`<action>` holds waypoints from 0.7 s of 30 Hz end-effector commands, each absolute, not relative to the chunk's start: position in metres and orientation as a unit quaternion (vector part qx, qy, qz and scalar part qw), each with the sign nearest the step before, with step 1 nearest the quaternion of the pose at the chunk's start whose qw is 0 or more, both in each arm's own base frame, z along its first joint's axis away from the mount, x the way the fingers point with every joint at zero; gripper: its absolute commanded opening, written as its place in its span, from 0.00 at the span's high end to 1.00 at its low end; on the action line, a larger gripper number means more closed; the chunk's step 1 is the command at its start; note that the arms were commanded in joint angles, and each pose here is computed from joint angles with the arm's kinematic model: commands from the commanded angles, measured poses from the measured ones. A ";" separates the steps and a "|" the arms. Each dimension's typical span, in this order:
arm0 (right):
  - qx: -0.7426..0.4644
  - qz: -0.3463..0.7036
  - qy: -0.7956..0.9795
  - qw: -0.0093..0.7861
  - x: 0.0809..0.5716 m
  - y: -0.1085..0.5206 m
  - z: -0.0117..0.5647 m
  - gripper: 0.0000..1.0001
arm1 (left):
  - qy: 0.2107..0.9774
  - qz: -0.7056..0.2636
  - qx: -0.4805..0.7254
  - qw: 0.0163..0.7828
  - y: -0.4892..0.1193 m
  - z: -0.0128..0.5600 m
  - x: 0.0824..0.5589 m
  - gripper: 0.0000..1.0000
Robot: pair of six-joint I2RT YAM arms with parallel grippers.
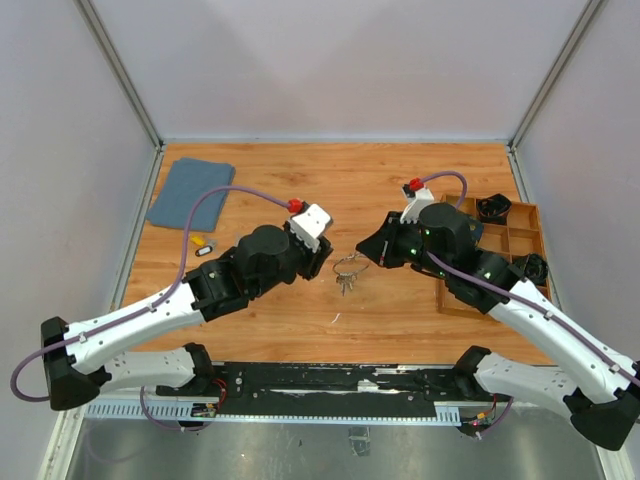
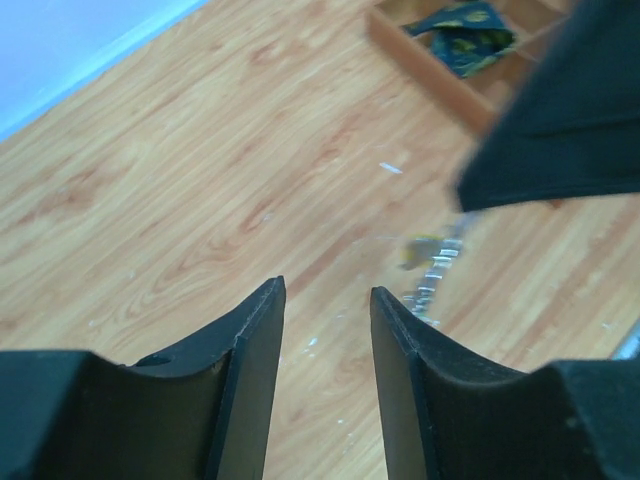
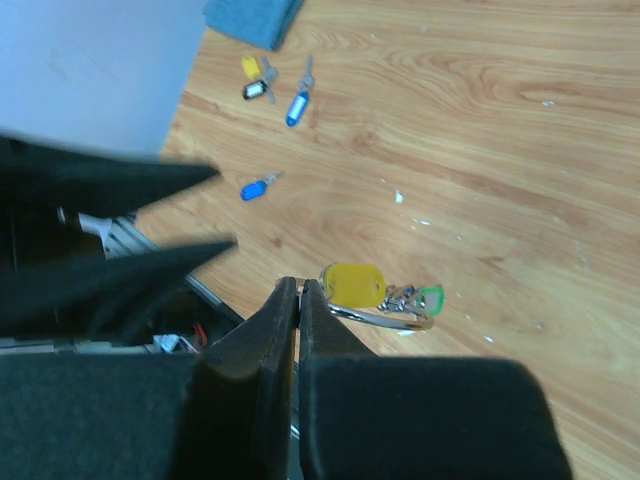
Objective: Put the keys on the keyring
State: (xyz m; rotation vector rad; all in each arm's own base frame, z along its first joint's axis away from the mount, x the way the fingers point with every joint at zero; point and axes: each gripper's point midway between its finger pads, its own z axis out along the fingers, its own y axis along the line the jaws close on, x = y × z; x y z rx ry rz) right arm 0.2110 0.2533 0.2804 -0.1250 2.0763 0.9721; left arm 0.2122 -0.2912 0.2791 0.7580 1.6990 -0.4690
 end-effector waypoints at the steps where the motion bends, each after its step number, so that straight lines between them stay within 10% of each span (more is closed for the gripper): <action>1: -0.095 0.318 0.850 0.410 0.210 0.232 0.269 0.99 | 0.762 -0.181 0.247 0.571 -0.257 0.270 0.254 0.54; 21: -0.301 0.132 0.935 0.135 0.171 0.200 0.192 0.99 | 0.812 -0.121 0.126 0.557 -0.187 0.239 0.289 0.45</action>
